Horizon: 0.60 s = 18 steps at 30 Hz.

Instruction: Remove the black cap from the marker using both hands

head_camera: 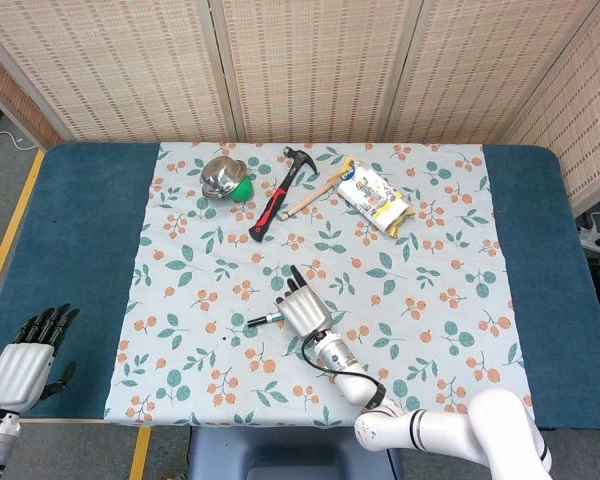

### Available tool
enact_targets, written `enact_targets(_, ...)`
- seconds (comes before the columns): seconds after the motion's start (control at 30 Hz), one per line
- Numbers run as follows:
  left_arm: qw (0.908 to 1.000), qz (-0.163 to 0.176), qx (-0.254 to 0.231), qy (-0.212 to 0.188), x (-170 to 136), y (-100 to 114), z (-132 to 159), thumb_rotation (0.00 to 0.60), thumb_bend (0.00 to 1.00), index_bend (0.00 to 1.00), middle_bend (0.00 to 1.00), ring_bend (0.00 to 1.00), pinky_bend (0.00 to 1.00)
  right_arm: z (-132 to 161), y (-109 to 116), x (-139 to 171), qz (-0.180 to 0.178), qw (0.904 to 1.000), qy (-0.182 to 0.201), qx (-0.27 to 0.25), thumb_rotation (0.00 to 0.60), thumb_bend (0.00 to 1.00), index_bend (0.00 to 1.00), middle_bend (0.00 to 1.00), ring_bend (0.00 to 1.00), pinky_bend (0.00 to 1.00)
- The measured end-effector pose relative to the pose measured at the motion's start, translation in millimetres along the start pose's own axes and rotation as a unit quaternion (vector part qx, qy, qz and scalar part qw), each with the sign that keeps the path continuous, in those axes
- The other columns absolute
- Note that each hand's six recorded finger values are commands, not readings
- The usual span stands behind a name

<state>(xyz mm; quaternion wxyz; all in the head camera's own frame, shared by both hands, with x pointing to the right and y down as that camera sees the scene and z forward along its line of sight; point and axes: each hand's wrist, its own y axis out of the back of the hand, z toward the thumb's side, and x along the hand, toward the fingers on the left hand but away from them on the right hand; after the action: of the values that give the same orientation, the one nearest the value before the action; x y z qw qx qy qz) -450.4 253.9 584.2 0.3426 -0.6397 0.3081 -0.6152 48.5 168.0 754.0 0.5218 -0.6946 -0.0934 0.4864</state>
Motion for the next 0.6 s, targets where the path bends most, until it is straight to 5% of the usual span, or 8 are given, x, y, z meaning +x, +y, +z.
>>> enact_targets(0.23, 1.0000, 0.000, 0.000, 0.002, -1.5, 0.3, -0.8, 0.600, 0.42, 0.00, 0.00, 0.00, 0.11, 3.0, -0.3, 2.4, -0.004, 0.9998, 0.007, -0.016, 0.600, 0.36, 0.87, 0.79, 0.50, 0.10)
enact_targets(0.43, 1.0000, 0.009, 0.003, -0.002, -0.5, 0.1, 3.7, 0.600, 0.42, 0.00, 0.01, 0.00, 0.13, -0.7, 15.7, 7.1, -0.041, 0.9982, 0.023, -0.037, 0.600, 0.37, 0.88, 0.82, 0.52, 0.10)
enact_targets(0.6, 0.9996, 0.022, 0.001, -0.020, 2.4, 0.7, 15.4, 0.600, 0.43, 0.06, 0.26, 0.21, 0.34, -15.8, 33.2, 12.0, -0.067, 0.9968, 0.024, -0.037, 0.600, 0.37, 0.88, 0.82, 0.52, 0.10)
